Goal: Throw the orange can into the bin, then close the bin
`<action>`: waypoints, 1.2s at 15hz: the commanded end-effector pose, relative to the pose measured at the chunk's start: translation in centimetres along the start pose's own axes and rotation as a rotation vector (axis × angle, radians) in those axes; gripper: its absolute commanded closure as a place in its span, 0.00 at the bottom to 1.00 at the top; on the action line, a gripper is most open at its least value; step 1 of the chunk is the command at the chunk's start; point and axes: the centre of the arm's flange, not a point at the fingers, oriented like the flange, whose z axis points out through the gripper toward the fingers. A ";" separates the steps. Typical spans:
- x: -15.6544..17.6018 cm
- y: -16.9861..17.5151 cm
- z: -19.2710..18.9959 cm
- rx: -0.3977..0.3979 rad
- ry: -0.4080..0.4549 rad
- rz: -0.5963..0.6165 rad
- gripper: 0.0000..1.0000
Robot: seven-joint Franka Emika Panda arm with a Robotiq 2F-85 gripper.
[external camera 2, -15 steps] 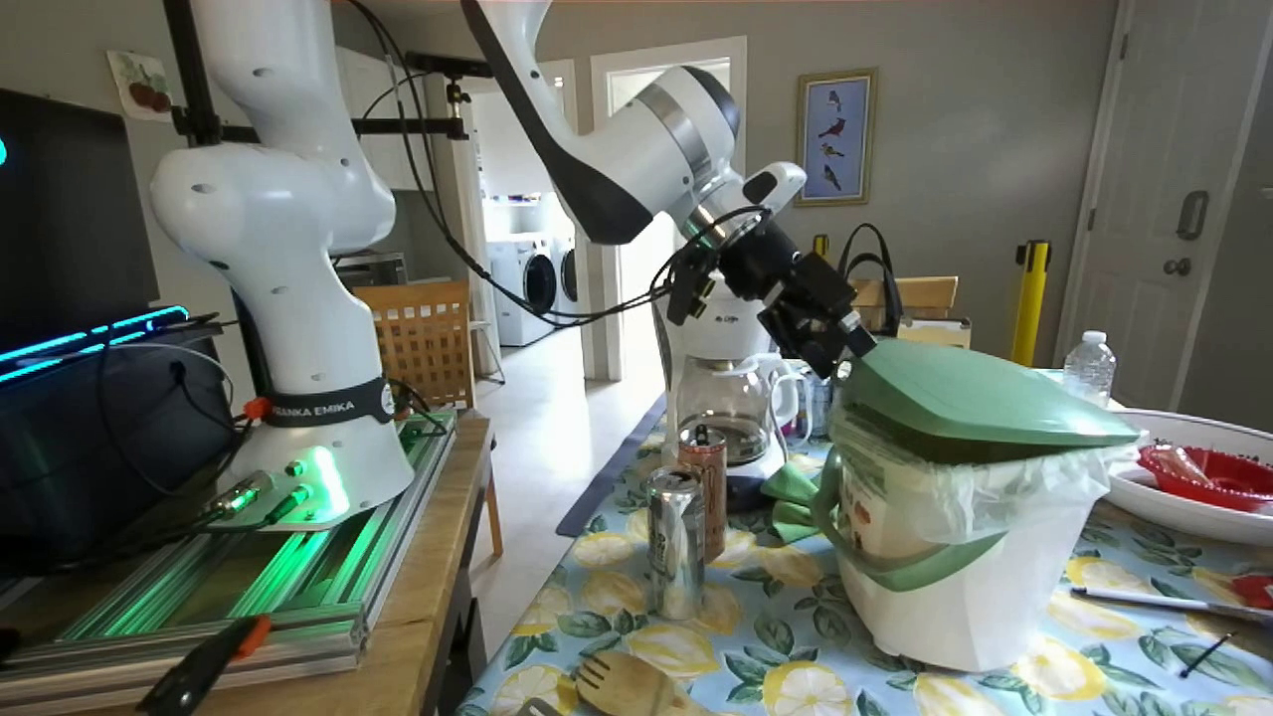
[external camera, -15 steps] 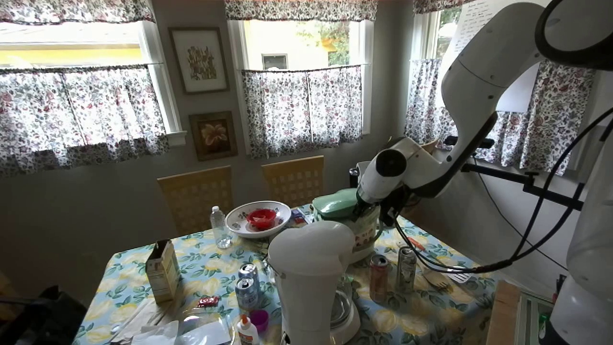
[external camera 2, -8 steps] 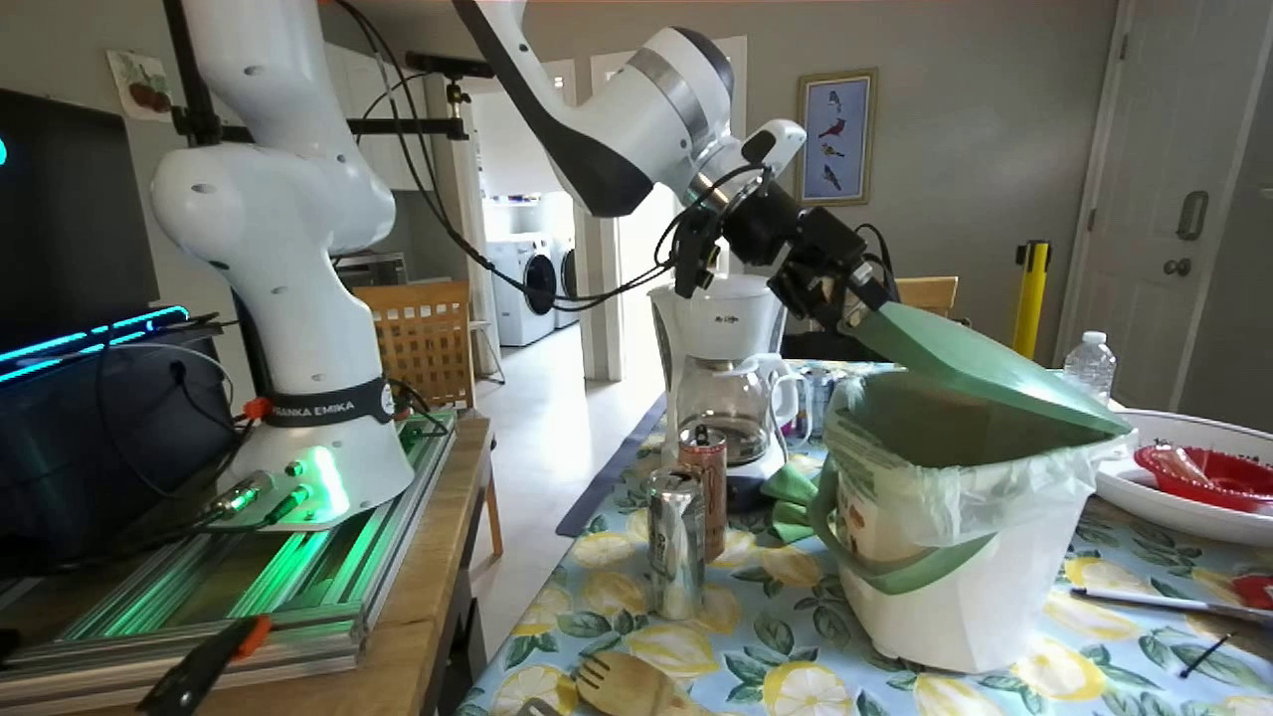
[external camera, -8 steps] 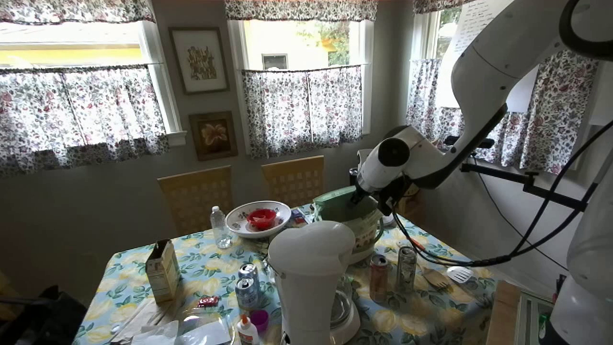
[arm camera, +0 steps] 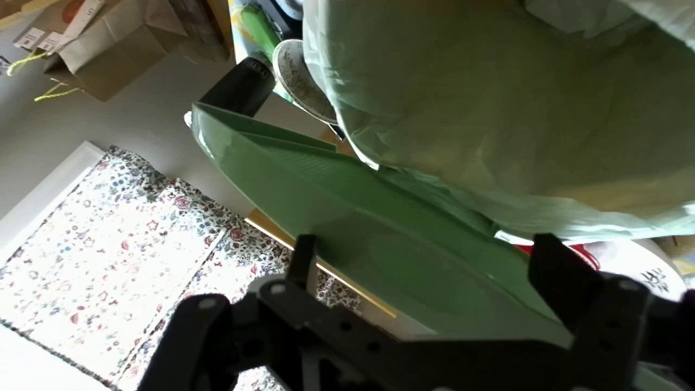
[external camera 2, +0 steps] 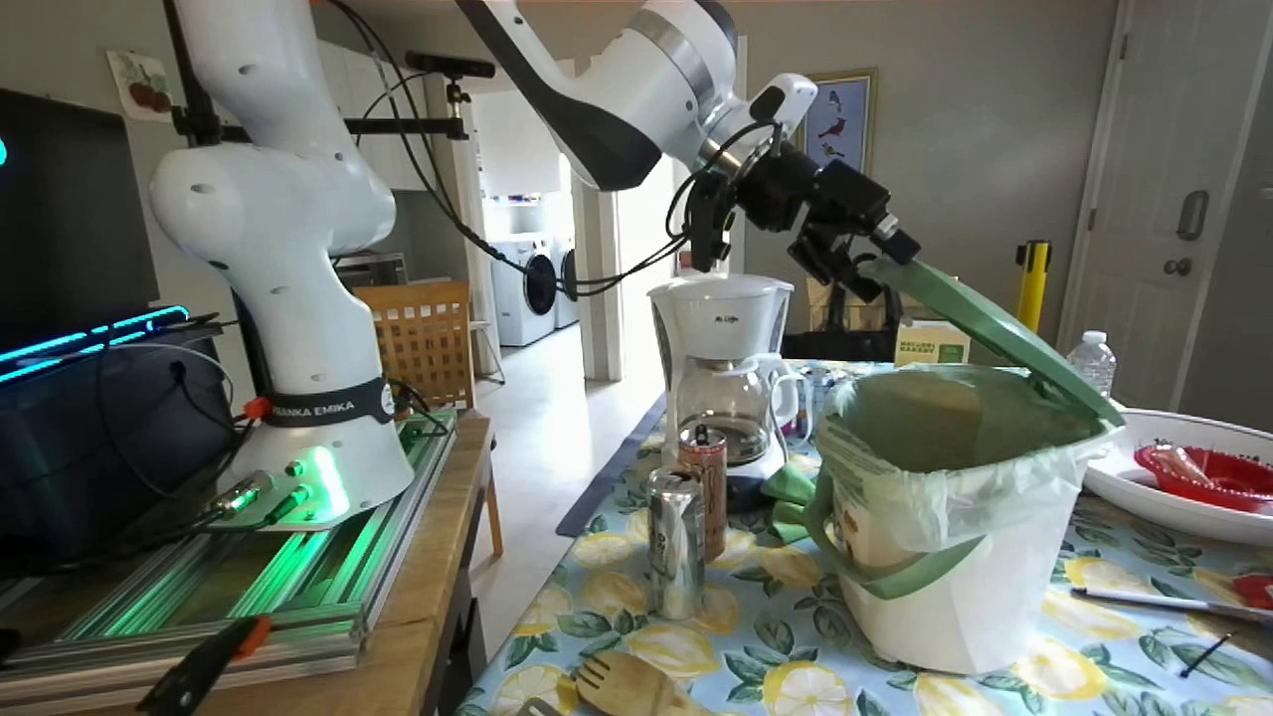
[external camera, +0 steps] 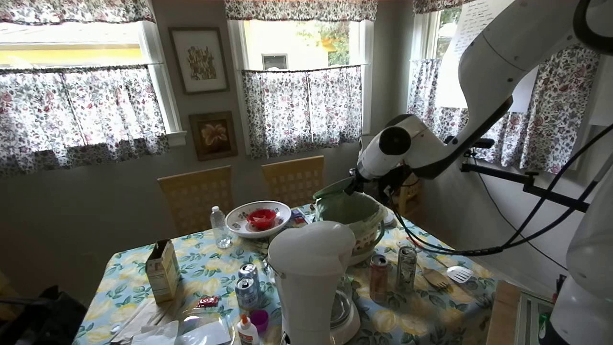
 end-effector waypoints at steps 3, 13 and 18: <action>2.5 2.0 0.5 -0.033 0.038 0.040 0.00; 6.3 3.5 0.9 -0.063 0.094 0.064 0.00; 7.8 4.1 1.7 -0.079 0.106 0.077 0.00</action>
